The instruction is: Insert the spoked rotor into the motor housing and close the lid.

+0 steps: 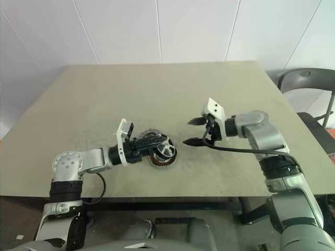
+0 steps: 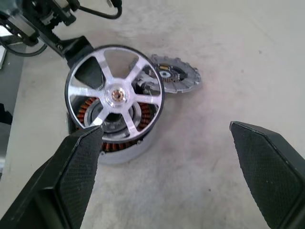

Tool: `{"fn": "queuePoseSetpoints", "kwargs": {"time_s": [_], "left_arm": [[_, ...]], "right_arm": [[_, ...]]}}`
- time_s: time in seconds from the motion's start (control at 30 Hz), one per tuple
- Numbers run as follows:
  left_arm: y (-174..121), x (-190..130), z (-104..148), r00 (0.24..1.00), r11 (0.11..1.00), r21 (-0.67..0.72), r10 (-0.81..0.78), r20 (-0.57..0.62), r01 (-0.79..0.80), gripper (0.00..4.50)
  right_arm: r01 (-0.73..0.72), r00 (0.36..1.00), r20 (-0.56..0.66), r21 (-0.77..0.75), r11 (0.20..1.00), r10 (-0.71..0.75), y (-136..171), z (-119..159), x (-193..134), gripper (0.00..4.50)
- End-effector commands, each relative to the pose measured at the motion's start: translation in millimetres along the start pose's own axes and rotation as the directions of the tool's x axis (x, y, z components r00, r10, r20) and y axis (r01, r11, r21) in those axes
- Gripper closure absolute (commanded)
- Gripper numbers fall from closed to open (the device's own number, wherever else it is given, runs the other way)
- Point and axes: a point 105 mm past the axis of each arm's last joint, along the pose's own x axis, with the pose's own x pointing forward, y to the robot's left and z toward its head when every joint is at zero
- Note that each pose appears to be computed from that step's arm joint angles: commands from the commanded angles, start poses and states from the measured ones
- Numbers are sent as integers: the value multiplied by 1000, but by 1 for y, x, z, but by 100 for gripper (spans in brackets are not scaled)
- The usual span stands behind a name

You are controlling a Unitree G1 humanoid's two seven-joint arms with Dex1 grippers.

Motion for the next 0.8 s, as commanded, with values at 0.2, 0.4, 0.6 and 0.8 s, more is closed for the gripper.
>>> {"fn": "queuePoseSetpoints", "kwargs": {"time_s": [0.2,0.4,0.6,0.8], "left_arm": [[15,-10,-1,952,948,169,289,-101,-269,4],[4,-11,8,983,978,117,177,-40,-172,4],[-2,-11,27,988,1000,12,25,152,-27,4],[-11,-4,25,974,994,-49,-86,211,98,4]], "right_arm": [[-4,1000,30,-51,999,5,0,16,-1,0],[-2,1000,29,-50,999,3,-1,12,-3,0],[-2,999,33,-55,998,4,-2,11,-3,0],[-4,999,34,-59,998,6,-3,10,-2,0]]}}
